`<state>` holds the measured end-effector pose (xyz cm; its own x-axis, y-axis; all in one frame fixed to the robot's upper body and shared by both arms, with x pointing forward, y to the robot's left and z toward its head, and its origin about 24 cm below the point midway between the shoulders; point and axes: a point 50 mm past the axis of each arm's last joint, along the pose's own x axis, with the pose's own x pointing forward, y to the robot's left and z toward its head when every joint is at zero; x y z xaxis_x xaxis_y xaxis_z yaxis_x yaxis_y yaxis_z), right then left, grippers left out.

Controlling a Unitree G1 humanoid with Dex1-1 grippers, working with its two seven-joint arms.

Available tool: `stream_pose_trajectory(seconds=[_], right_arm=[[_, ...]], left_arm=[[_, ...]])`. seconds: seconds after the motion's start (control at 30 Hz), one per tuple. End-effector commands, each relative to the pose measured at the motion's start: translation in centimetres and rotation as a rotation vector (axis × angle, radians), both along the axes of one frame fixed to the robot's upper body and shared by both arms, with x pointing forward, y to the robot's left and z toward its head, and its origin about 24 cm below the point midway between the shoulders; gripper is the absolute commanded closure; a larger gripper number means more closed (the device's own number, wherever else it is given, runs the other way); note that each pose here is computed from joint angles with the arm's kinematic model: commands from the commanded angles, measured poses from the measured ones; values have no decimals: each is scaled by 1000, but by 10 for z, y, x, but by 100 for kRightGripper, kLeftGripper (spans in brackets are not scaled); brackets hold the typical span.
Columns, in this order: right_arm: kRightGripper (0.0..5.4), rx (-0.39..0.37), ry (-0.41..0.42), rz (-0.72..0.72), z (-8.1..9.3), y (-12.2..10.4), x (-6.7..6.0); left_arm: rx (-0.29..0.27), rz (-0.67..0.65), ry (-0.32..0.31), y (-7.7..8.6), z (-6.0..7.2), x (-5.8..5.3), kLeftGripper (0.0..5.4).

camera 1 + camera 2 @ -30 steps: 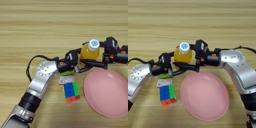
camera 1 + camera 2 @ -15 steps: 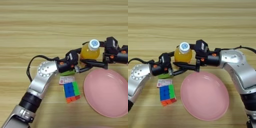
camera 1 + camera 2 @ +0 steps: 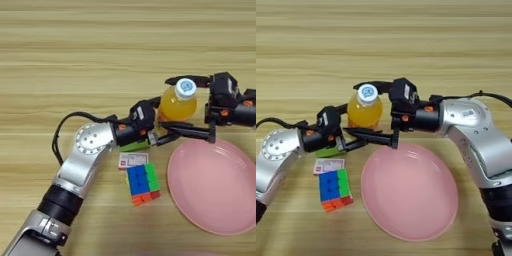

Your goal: Move the objects on the table

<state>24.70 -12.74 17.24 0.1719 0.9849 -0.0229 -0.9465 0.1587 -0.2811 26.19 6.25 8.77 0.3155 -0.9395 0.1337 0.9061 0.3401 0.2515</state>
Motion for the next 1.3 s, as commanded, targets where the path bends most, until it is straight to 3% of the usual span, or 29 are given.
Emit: stream_pose_trajectory(seconds=[0.03,0.2,0.37,0.63,0.83,1.1,1.3], right_arm=[[4,58,-45,15,11,0,-2],[0,124,-69,3,19,-1,-1],[0,179,-82,-11,26,-3,0],[0,224,-89,-28,30,-4,1],[0,240,-87,-37,30,-5,0],[0,250,-87,-42,30,-5,0],[0,256,-87,-44,30,-5,-1]], left_arm=[[-1,10,-34,0,6,3,201],[-10,46,-38,2,6,8,201],[-35,156,-42,7,9,21,201],[-89,546,-6,37,14,66,201],[-75,772,58,64,1,87,202],[-95,882,126,70,-9,94,202],[-67,831,128,57,-20,84,202]])
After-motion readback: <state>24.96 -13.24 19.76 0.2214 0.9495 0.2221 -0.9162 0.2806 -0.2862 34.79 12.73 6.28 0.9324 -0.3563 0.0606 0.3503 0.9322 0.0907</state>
